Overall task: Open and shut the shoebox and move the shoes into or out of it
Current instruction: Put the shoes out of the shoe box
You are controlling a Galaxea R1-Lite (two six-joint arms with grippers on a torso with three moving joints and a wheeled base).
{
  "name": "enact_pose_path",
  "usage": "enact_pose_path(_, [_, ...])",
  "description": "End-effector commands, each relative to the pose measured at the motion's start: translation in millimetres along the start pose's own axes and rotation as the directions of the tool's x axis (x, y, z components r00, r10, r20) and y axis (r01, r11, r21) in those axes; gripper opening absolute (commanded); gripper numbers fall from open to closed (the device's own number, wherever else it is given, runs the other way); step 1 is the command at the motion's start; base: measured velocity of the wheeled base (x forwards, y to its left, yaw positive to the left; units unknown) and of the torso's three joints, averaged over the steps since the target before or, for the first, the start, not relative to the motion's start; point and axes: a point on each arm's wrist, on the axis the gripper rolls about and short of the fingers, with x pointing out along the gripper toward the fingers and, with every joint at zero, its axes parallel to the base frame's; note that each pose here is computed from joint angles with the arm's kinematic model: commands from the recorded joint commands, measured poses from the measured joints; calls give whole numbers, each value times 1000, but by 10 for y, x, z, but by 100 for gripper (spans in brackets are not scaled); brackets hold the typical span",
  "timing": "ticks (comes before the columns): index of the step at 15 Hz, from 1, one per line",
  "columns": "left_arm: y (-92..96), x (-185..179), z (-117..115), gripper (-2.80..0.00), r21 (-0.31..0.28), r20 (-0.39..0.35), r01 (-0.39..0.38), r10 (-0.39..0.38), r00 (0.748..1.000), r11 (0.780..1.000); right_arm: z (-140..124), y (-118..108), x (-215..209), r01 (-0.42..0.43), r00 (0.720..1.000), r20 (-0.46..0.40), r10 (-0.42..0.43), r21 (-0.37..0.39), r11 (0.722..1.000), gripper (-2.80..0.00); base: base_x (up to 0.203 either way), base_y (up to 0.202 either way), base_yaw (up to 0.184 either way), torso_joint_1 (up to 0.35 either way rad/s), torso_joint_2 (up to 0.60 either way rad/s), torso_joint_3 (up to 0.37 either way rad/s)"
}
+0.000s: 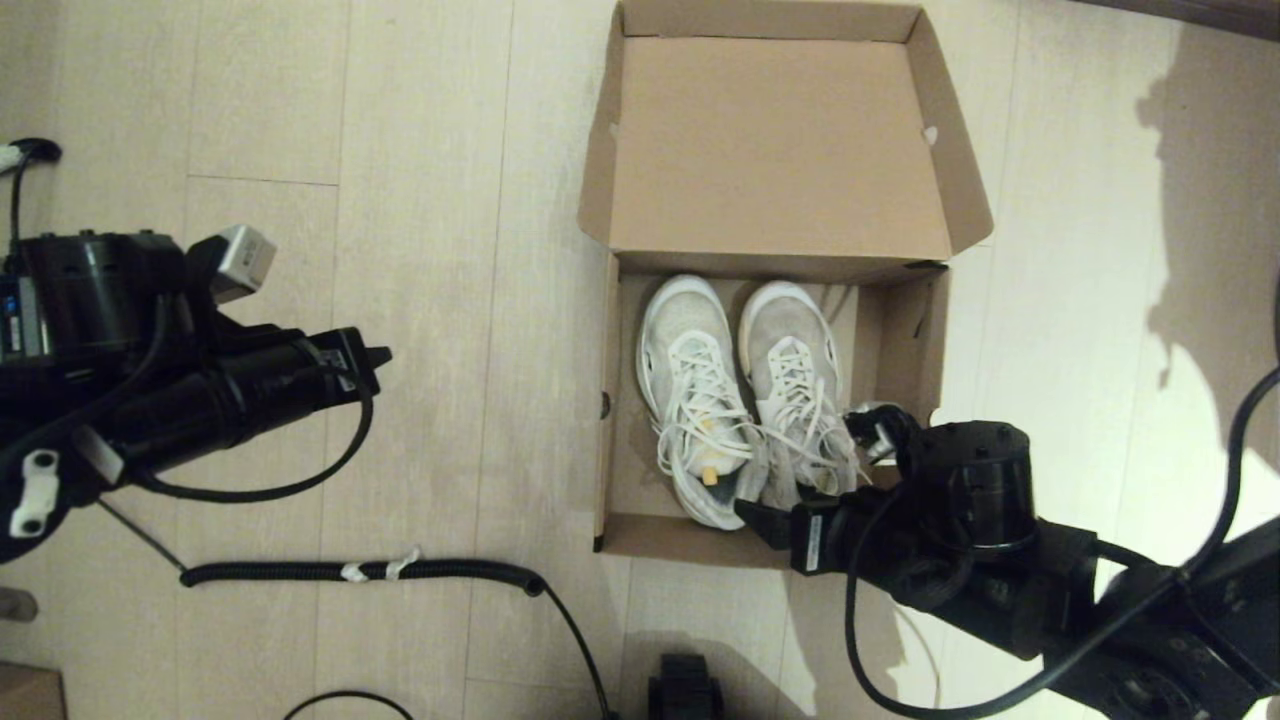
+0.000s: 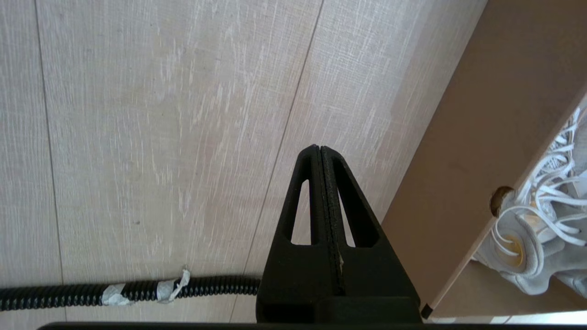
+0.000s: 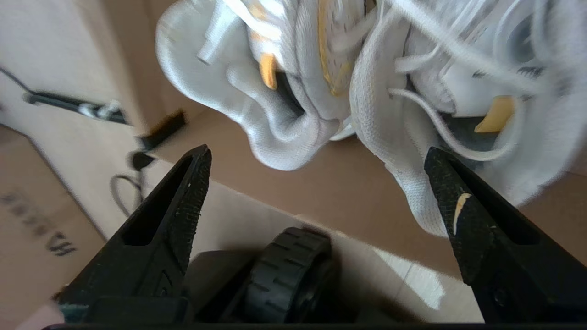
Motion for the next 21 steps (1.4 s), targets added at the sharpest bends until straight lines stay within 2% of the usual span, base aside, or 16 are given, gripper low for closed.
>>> enact_pose_path(1, [0,-37,-10,-280,-1,0,1,-1,1000,1000,-145,-42,180,16,999,-32,-17,-6,1000,0,0,0,0,0,0,0])
enact_pose_path(6, [1,-106,-35,-280,5,-1,2,-2,1000,1000,-288,-128,534,21,999,41,-20,-30,999,0,0,0,0,0,0,0])
enact_pose_path(10, [10,-133,-87,-280,8,11,6,-6,1000,1000,-222,-205,684,109,984,141,-105,-17,994,0,0,0,0,0,0,0])
enact_pose_path(16, [21,-131,-158,-280,9,15,7,-7,1000,1000,-158,-221,753,128,977,174,-125,-4,992,0,0,0,0,0,0,0])
enact_pose_path(17, [21,-141,-157,-280,9,16,7,-7,1000,1000,-155,-218,780,130,976,178,-127,-3,992,-280,0,0,0,0,0,0])
enact_pose_path(21, [22,-183,-159,-280,9,19,6,-6,1000,1000,-173,-228,821,154,972,182,-151,-1,988,-280,0,0,0,0,0,0])
